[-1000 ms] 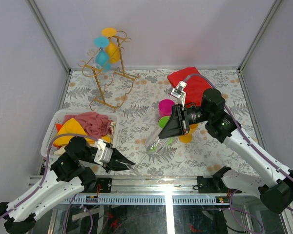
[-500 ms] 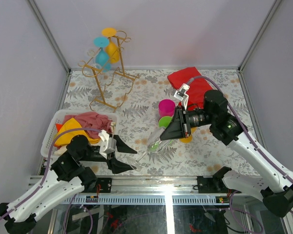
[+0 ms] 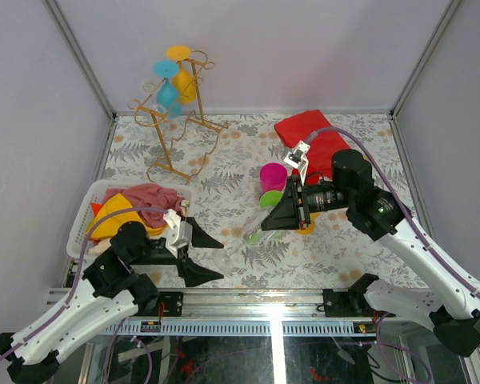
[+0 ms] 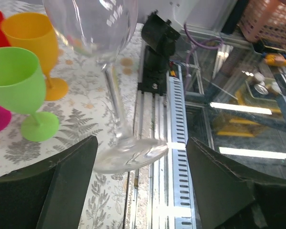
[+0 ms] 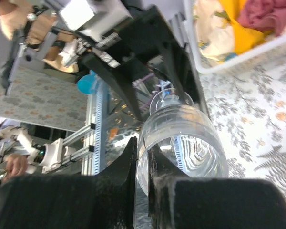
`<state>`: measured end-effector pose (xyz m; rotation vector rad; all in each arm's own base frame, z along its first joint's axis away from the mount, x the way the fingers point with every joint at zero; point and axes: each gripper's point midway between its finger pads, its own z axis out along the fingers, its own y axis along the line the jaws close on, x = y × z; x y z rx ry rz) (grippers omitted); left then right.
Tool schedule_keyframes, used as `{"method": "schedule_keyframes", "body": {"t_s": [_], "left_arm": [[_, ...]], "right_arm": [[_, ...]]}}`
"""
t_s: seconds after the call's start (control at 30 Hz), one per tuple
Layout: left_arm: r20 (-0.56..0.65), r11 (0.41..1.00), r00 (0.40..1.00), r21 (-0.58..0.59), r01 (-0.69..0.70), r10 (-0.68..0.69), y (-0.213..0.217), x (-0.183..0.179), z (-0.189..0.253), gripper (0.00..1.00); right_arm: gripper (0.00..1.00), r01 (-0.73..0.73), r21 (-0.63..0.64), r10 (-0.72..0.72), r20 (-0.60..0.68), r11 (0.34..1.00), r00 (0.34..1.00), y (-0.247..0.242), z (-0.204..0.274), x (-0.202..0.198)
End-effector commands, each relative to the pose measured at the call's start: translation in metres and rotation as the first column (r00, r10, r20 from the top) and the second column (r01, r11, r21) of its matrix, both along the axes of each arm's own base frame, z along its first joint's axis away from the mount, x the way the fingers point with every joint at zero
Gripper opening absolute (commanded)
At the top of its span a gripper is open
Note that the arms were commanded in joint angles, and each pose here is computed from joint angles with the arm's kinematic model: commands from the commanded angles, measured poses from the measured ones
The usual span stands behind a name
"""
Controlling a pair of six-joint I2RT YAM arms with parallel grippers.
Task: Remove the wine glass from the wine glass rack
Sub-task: Place the wine glass at the center of the board.
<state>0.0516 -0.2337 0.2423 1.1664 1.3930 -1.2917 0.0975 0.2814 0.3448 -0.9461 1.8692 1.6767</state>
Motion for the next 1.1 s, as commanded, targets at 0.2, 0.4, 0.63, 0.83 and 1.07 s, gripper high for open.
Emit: {"method": "schedule_keyframes", "body": {"t_s": [0.2, 0.4, 0.63, 0.83, 1.07], "left_arm": [[0.091, 0.987, 0.992, -0.143, -0.074, 0.087, 0.014, 0.0, 0.052, 0.76], [0.023, 0.942, 0.958, -0.191, -0.276, 0.285, 0.021, 0.031, 0.066, 0.85], [-0.193, 0.835, 0.855, -0.196, -0.515, 0.482, 0.027, 0.072, 0.075, 0.99], [-0.33, 0.782, 0.753, -0.063, -0.62, 0.57, 0.026, 0.091, 0.067, 1.0], [-0.338, 0.777, 0.73, 0.001, -0.63, 0.593, 0.022, 0.098, 0.063, 1.0]], "right_arm": [[0.0, 0.148, -0.081, -0.136, 0.142, 0.986, 0.98, -0.004, -0.011, 0.027], [0.0, 0.182, -0.165, -0.15, 0.187, 0.969, 0.971, -0.003, -0.028, 0.022], [0.0, 0.257, -0.316, -0.136, 0.359, 0.913, 0.923, -0.001, -0.059, 0.013], [0.0, 0.28, -0.4, -0.08, 0.448, 0.873, 0.89, -0.003, -0.092, 0.005], [0.0, 0.302, -0.512, -0.013, 0.494, 0.804, 0.869, -0.005, -0.132, 0.007]]}}
